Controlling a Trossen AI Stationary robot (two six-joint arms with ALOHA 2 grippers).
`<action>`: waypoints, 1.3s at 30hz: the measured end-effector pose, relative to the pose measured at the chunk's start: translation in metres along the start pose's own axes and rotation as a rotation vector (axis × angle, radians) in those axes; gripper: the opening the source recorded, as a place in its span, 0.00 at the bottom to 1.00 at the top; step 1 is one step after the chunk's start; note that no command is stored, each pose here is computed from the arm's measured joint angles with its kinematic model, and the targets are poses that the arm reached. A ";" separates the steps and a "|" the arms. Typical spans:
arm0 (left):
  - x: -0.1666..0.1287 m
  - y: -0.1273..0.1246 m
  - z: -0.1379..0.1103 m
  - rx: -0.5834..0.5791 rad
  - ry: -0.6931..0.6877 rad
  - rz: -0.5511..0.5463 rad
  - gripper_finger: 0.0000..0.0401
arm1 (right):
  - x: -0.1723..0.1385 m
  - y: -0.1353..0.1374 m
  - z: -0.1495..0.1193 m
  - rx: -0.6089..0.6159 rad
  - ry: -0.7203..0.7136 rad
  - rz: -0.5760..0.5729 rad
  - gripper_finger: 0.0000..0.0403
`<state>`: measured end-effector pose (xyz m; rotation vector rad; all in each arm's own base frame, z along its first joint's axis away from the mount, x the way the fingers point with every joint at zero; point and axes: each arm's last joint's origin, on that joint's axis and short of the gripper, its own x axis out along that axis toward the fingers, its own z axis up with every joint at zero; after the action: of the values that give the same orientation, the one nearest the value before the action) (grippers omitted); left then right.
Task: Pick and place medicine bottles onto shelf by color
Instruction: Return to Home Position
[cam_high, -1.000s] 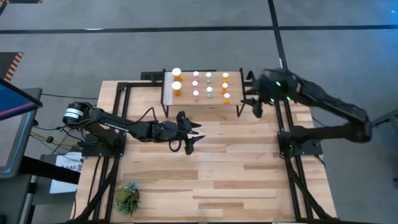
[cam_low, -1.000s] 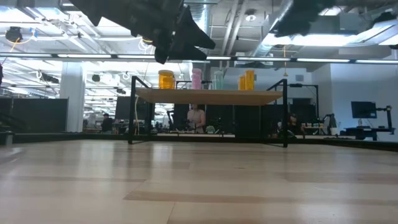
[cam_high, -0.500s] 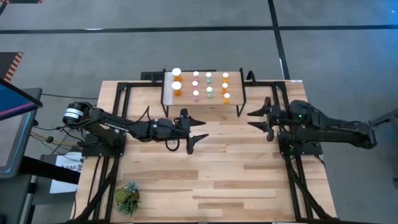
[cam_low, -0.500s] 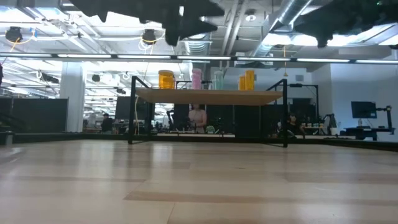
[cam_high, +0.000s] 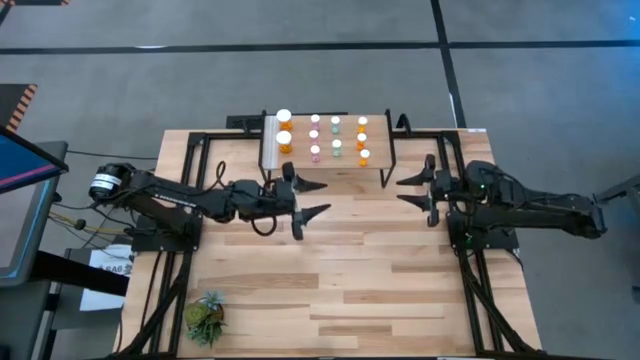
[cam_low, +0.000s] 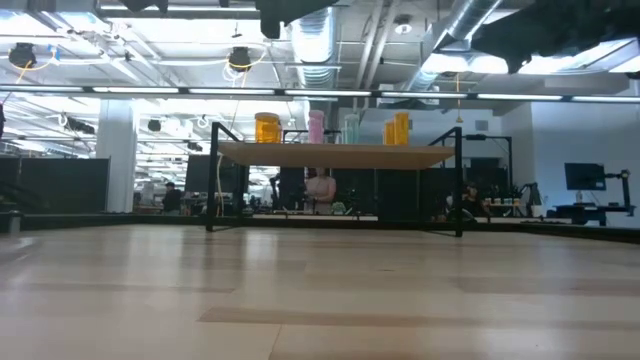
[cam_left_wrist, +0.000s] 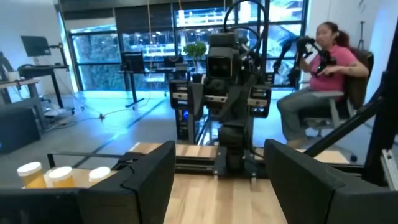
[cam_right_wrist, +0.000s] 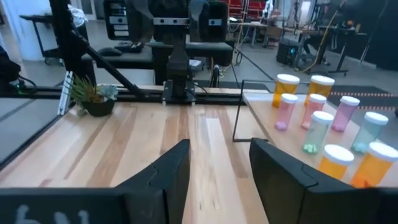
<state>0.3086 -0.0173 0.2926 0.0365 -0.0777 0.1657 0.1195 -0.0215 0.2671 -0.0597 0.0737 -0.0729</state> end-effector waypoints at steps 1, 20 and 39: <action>0.000 0.000 0.000 -0.005 -0.005 0.000 0.58 | 0.001 0.000 0.000 -0.009 0.001 -0.001 0.46; -0.006 0.001 0.001 -0.041 0.053 -0.002 0.58 | 0.007 -0.010 -0.002 0.017 0.017 -0.071 0.45; -0.066 0.011 -0.017 -0.093 0.015 -0.019 0.58 | -0.013 0.012 0.003 0.088 -0.038 0.128 0.45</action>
<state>0.2434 -0.0167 0.2704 -0.0569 -0.0702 0.1433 0.1071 -0.0086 0.2699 0.0320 0.0357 0.0532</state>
